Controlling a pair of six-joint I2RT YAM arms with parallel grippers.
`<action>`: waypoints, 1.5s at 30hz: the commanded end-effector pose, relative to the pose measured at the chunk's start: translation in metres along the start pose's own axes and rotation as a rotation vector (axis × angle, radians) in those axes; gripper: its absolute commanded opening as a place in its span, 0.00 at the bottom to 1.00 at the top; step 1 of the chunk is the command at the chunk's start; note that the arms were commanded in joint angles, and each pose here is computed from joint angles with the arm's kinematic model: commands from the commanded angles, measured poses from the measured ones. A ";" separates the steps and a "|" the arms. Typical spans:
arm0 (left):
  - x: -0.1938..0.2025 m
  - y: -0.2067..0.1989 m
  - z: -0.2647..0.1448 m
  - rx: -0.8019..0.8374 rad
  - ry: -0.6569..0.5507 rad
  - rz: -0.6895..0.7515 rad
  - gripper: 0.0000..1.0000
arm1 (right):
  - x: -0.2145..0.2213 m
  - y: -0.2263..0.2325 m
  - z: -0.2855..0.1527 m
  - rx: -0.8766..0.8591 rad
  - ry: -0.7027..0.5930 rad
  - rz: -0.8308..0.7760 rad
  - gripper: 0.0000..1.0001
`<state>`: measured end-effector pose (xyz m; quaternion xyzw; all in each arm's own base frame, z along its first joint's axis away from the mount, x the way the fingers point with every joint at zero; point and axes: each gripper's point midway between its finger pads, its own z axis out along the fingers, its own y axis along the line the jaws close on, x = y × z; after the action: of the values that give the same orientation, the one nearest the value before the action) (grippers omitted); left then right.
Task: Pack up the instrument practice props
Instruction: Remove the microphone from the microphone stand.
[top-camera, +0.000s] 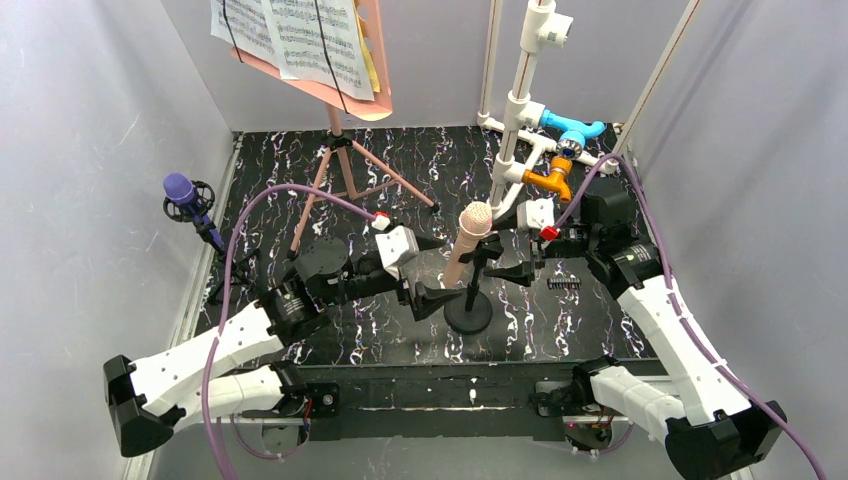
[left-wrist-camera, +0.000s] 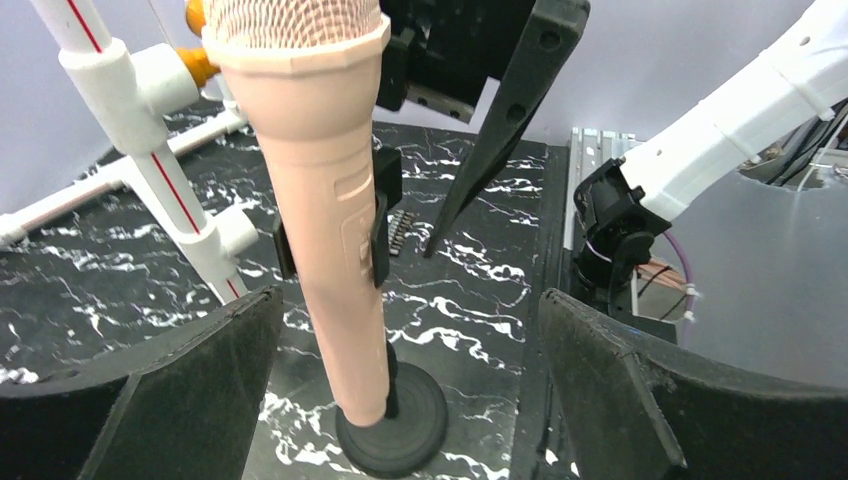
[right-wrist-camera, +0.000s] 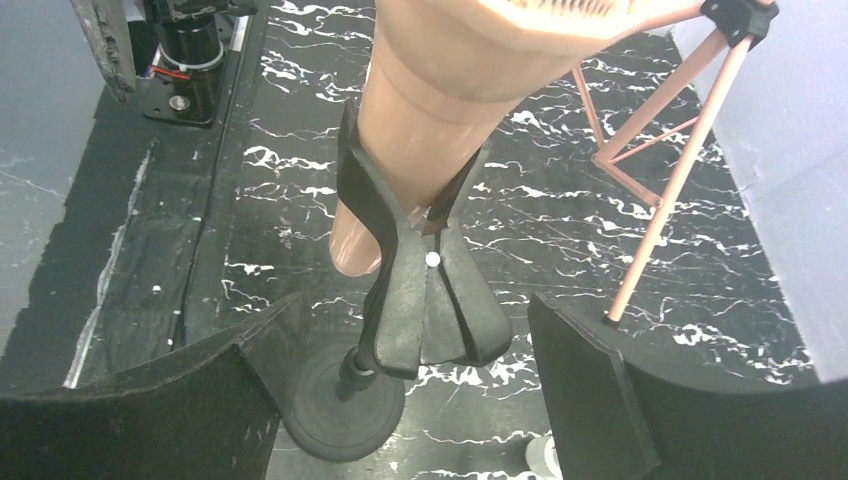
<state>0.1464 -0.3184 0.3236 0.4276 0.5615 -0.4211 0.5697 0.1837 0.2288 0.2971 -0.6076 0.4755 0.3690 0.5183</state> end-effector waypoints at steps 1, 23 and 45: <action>-0.040 -0.001 0.009 0.037 -0.115 0.126 0.98 | -0.006 0.005 0.001 -0.015 -0.033 0.002 0.87; -0.061 0.029 0.050 -0.079 -0.235 0.069 0.80 | -0.009 0.006 -0.001 0.005 -0.057 0.026 0.78; -0.062 0.032 0.050 -0.099 -0.245 0.054 0.00 | -0.009 0.005 -0.005 0.021 -0.066 0.036 0.59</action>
<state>0.1918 -0.3643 0.3505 0.3784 0.5293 -0.4211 0.6319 0.1802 0.2271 0.2993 -0.5788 0.4884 0.3925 0.5218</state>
